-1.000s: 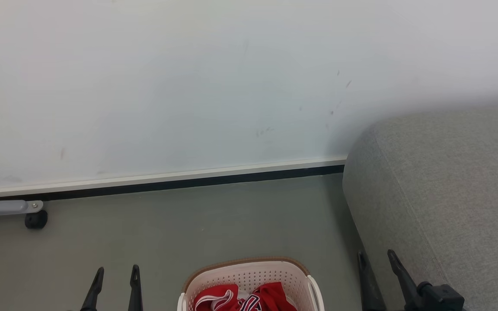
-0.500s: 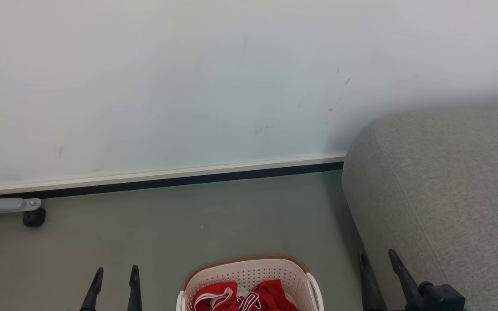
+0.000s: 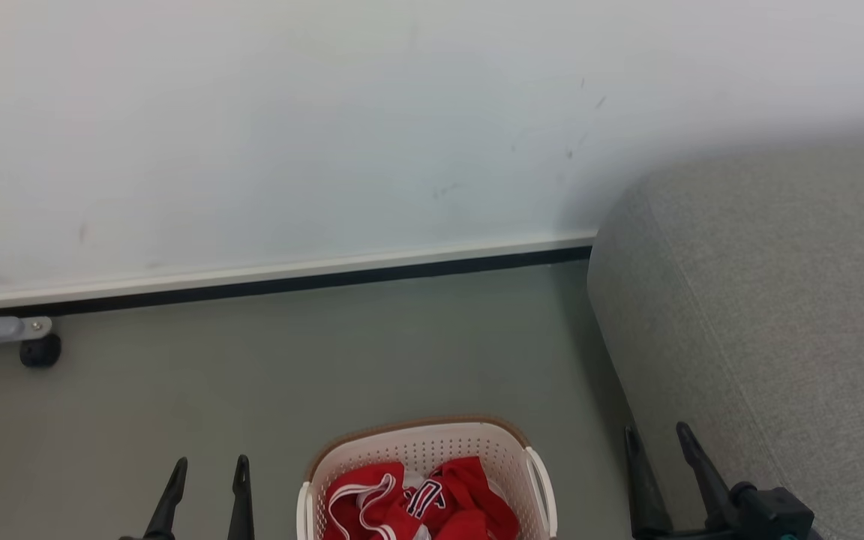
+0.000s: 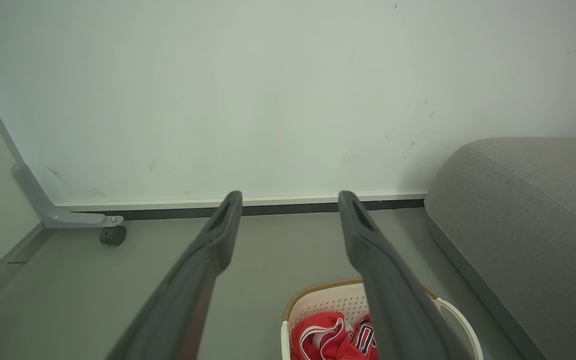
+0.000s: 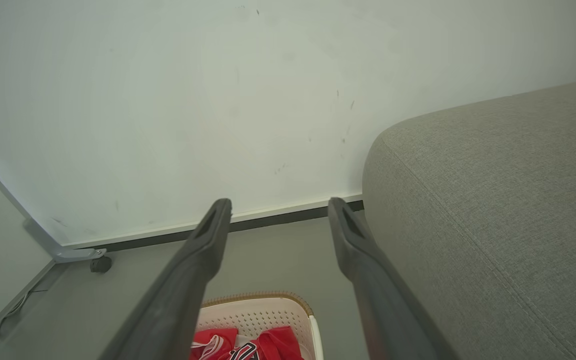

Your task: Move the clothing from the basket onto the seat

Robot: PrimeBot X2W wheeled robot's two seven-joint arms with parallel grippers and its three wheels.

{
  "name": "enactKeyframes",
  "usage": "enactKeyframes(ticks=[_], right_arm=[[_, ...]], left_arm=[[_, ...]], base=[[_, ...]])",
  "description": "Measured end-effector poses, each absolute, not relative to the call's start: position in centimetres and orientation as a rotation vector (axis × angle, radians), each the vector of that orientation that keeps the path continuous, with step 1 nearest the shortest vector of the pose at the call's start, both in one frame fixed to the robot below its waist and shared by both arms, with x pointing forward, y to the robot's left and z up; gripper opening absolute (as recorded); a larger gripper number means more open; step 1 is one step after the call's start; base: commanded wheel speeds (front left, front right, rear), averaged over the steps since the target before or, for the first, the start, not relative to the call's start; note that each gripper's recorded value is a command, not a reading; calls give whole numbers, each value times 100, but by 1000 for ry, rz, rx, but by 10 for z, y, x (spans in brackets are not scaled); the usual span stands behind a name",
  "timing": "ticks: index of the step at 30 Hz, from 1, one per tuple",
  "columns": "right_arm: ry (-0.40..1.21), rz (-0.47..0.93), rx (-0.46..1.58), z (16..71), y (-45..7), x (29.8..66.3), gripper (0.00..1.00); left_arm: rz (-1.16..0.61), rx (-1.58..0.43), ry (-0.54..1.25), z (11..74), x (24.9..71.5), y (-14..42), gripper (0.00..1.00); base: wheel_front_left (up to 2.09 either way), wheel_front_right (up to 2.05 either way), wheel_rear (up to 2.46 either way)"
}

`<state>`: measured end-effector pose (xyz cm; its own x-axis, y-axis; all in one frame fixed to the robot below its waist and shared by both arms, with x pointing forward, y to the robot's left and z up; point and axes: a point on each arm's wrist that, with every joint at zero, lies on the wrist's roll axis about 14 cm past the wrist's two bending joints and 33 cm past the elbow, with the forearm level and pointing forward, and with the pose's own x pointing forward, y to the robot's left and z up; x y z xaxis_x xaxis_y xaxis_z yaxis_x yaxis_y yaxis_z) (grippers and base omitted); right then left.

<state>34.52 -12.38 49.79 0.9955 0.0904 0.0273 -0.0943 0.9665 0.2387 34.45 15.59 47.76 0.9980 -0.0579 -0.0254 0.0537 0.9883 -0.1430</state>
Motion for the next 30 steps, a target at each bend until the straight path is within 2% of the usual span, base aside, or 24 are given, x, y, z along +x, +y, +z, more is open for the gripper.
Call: enactKeyframes(ticks=[13, 22, 30], right_arm=[[-56, 23, 194, 507, -158, 383, 100], [-91, -7, 173, 511, -172, 424, 100], [-80, -33, 163, 497, -182, 453, 100]], left_arm=[[-166, -122, 94, 455, 378, 121, 100], [-243, -106, 198, 416, 413, 96, 100], [-338, -81, 339, 365, 426, 72, 100]], base=[[0, 0, 0], [0, 0, 0], [0, 0, 0]])
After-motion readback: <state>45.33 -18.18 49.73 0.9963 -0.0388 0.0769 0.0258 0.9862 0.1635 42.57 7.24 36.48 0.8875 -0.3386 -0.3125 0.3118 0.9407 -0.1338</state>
